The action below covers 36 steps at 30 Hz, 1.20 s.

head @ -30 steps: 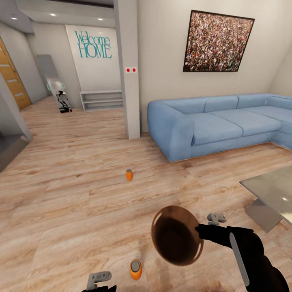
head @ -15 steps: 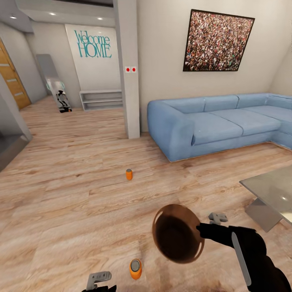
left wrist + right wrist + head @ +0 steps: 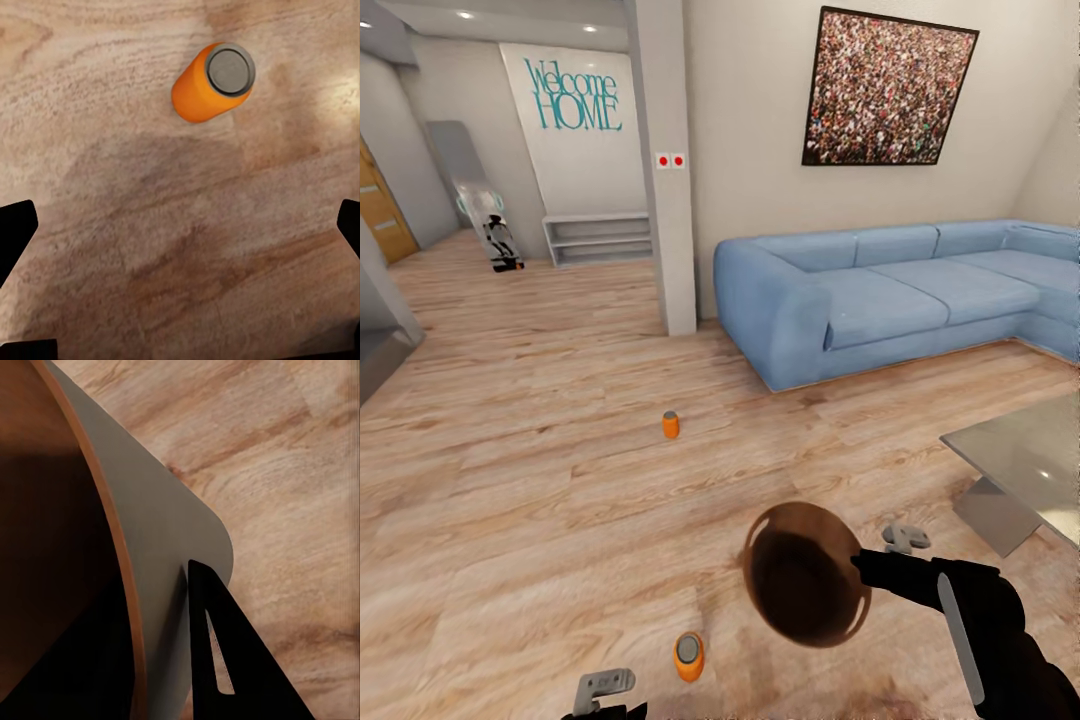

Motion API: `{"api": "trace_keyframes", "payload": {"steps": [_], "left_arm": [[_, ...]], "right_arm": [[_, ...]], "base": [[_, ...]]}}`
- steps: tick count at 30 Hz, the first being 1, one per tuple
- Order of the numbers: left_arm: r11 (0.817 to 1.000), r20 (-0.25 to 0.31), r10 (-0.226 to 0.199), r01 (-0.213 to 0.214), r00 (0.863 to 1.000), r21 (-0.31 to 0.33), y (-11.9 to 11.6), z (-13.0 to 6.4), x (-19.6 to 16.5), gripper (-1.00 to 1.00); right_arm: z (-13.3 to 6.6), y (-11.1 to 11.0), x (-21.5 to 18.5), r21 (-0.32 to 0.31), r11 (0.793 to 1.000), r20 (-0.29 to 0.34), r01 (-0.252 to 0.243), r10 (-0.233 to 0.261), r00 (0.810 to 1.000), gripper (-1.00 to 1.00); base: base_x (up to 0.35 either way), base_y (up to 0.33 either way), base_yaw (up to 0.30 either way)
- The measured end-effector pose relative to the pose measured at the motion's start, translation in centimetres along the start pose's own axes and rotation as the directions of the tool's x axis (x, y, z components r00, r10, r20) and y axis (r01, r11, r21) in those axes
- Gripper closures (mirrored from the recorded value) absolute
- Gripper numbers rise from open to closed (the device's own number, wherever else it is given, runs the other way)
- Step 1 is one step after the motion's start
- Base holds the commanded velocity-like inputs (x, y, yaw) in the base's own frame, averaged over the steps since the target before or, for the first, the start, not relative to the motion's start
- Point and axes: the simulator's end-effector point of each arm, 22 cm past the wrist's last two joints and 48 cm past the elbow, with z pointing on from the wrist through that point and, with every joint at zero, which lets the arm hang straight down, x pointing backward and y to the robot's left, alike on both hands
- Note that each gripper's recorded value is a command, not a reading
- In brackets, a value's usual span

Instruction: Put the three can of soda from the living room inside the tash can in the kitchen.

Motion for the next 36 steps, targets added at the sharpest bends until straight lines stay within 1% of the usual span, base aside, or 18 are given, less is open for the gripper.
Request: {"api": "trace_keyframes", "payload": {"steps": [3, 10, 12, 14, 16, 18, 20, 21, 24, 25, 29, 33, 36], "left_arm": [[1.000, -0.005, -0.002, 0.002, 1.000, -0.001, 0.1, 0.1, 0.2, -1.00], [1.000, -0.016, -0.003, 0.003, 1.000, -0.002, 0.1, 0.3, 0.7, -1.00], [1.000, -0.019, -0.004, 0.004, 1.000, -0.002, 0.1, 0.3, 0.8, -1.00], [1.000, -0.022, -0.005, 0.005, 1.000, -0.003, 0.1, 0.4, 0.9, -1.00], [1.000, -0.025, -0.005, 0.005, 1.000, -0.004, 0.1, 0.4, 1.0, -1.00], [1.000, -0.028, -0.006, 0.006, 1.000, -0.004, 0.2, 0.5, 1.1, -1.00], [1.000, -0.031, -0.007, 0.007, 0.999, -0.005, 0.2, 0.5, 1.2, -1.00], [1.000, -0.033, -0.007, 0.007, 0.999, -0.005, 0.2, 0.5, 1.3, -1.00], [1.000, -0.038, -0.008, 0.008, 0.999, -0.006, 0.3, 0.6, 1.5, -1.00], [1.000, -0.039, -0.008, 0.008, 0.999, -0.006, 0.3, 0.6, 1.5, -1.00], [1.000, -0.045, -0.009, 0.008, 0.999, -0.007, 0.3, 0.7, 1.8, -1.00], [1.000, -0.052, -0.009, 0.009, 0.999, -0.008, 0.4, 0.8, 2.0, -1.00], [1.000, -0.056, -0.010, 0.009, 0.998, -0.009, 0.4, 0.9, 2.2, -1.00]], "right_arm": [[0.1, 0.1, 0.1, -0.006, 1.000, -0.003, -0.006, 0.006, 1.000, 1.00], [0.3, -0.5, 0.3, 0.006, 1.000, -0.008, -0.011, 0.011, 1.000, 1.00], [-0.2, -0.9, -0.4, 0.007, 1.000, 0.011, -0.015, 0.015, 1.000, 1.00], [-0.5, -1.6, -0.4, 0.008, 1.000, 0.001, -0.016, 0.016, 1.000, 1.00], [-0.7, -2.0, -0.5, 0.010, 1.000, -0.001, -0.006, 0.006, 1.000, 1.00], [-0.9, -1.7, -0.8, -0.015, 1.000, 0.005, -0.006, 0.006, 1.000, 1.00], [-1.3, -1.7, -1.2, -0.045, 0.998, 0.019, -0.035, 0.036, 0.999, 1.00], [-1.4, -1.9, -1.3, -0.043, 0.998, 0.022, -0.040, 0.041, 0.999, 1.00], [-1.5, -3.0, -1.3, -0.005, 1.000, 0.025, -0.028, 0.028, 0.999, 1.00], [-1.4, -3.1, -1.2, -0.001, 1.000, 0.024, -0.027, 0.027, 0.999, 1.00], [-1.3, -2.6, -1.2, -0.029, 0.999, 0.021, -0.044, 0.045, 0.999, 1.00], [-1.1, -3.3, -0.9, -0.001, 0.999, 0.013, -0.033, 0.033, 0.999, 1.00], [-0.9, -3.2, -0.7, -0.006, 0.999, 0.008, -0.037, 0.037, 0.999, 1.00]], "base": [[0.000, 0.000, -0.076], [0.000, 0.000, -0.042], [0.000, 0.000, -0.005], [0.000, 0.000, -0.002], [0.000, 0.000, -0.001], [0.000, 0.000, 0.000], [0.000, 0.000, 0.000], [0.000, 0.000, 0.000], [0.000, 0.000, 0.000], [0.000, 0.000, 0.000], [0.000, 0.000, 0.000], [0.000, 0.000, 0.000], [0.000, 0.000, 0.000]]}}
